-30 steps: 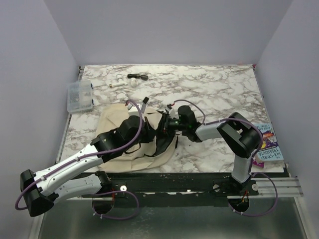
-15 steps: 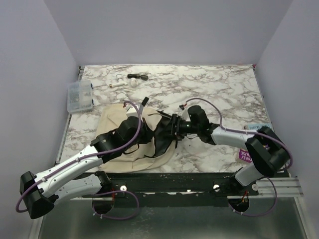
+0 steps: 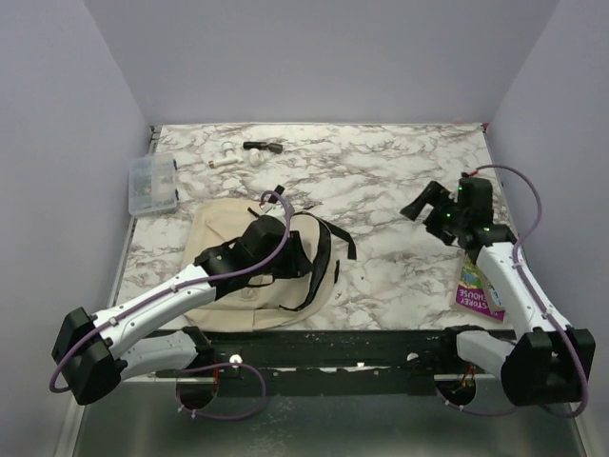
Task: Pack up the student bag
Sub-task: Pick up the book from the center of the board.
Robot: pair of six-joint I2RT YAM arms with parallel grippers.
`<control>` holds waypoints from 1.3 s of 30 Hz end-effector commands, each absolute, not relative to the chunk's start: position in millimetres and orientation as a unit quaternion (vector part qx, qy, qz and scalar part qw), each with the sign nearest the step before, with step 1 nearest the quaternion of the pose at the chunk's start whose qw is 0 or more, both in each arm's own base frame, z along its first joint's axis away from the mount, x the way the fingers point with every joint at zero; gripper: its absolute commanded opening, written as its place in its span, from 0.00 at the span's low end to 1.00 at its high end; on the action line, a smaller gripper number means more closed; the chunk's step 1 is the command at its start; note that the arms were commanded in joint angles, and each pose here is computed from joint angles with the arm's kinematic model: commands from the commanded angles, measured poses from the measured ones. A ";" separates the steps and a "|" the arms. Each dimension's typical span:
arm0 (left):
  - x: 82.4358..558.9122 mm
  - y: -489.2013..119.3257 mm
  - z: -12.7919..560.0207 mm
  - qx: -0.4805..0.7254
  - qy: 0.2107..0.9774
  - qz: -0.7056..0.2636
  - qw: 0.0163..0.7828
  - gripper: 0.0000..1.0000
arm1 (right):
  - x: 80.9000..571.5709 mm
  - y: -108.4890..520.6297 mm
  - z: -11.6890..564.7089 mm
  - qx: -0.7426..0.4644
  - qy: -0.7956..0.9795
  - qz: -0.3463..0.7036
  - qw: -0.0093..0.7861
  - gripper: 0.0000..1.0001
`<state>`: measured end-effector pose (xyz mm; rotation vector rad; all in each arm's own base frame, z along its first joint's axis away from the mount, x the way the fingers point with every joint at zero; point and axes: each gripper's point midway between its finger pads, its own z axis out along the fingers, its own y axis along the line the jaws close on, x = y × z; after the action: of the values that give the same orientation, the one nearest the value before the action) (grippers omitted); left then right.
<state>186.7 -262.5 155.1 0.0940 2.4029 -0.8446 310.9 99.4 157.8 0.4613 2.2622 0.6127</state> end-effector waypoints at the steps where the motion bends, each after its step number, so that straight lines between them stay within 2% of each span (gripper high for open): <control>1: 173.8 -277.2 180.5 0.083 0.880 -0.376 0.278 0.55 | 300.2 3.2 134.2 0.314 0.873 0.142 0.345 0.99; 8: 148.5 -287.6 236.1 0.155 0.829 -0.458 0.282 0.98 | 272.5 -123.1 116.7 0.533 0.766 0.072 0.353 1.00; 11: 135.4 -287.9 254.4 0.180 0.811 -0.483 0.276 0.98 | 251.6 -156.8 121.1 0.579 0.723 0.031 0.375 1.00; 17: 111.9 -286.4 268.4 0.217 0.789 -0.517 0.251 0.98 | 183.1 -202.2 105.5 0.678 0.633 -0.051 0.369 1.00; 24: 94.1 -278.3 260.0 0.223 0.785 -0.531 0.229 0.98 | 147.5 -213.0 78.4 0.742 0.576 -0.039 0.341 1.00; 35: 88.0 -272.2 263.6 0.220 0.778 -0.541 0.234 0.98 | 148.8 -211.9 55.2 0.747 0.574 -0.009 0.335 1.00; 39: 89.1 -272.5 260.4 0.221 0.781 -0.535 0.233 0.98 | 171.7 -203.5 55.0 0.713 0.600 0.055 0.359 0.98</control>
<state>92.9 -273.2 259.9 0.5836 2.1455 -1.4550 149.1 -208.1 53.1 1.9600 1.5162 -0.0115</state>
